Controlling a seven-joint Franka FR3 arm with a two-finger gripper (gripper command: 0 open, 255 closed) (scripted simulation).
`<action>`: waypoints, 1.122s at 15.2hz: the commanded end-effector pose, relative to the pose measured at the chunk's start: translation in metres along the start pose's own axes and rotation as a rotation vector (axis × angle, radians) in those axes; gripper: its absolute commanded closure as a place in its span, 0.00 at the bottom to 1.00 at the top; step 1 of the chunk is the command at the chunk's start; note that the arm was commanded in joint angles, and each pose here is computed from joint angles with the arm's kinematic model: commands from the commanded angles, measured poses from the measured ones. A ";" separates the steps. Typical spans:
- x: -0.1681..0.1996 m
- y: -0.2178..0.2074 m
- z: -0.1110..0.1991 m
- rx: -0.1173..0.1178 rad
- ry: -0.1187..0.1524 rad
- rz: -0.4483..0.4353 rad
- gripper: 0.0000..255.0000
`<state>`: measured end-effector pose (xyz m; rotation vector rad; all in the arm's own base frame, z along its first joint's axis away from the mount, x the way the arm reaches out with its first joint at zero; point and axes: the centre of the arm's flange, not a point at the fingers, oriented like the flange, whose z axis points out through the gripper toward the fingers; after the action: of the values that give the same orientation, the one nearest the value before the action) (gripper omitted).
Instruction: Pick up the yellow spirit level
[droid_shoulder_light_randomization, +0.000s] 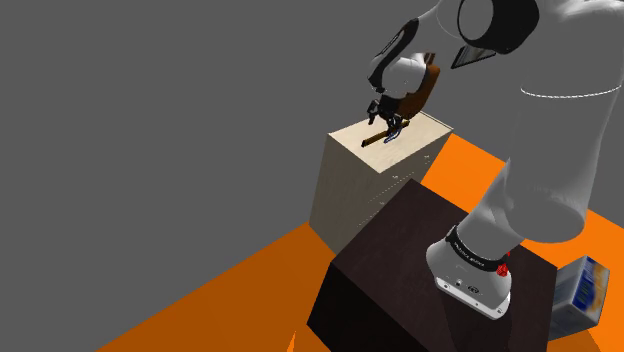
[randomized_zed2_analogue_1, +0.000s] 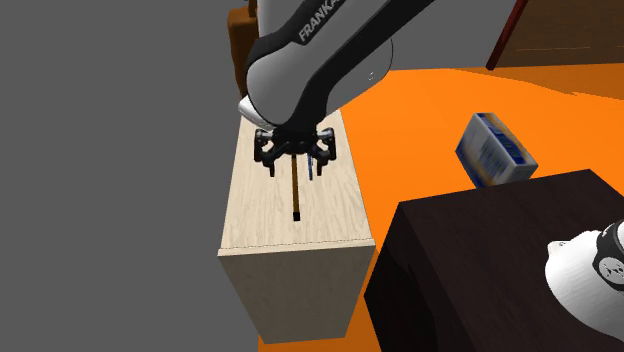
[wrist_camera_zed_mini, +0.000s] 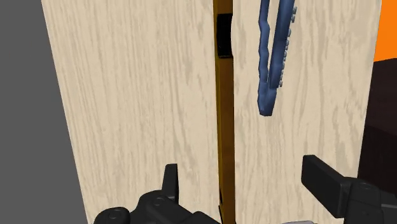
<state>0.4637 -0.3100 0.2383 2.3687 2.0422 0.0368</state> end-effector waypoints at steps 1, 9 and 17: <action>-0.002 0.003 0.013 0.000 0.001 -0.010 0.00; -0.002 0.002 0.037 0.000 0.001 -0.010 1.00; -0.002 0.002 0.037 0.000 0.001 -0.010 1.00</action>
<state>0.4666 -0.3121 0.2014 2.3583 2.0546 0.0384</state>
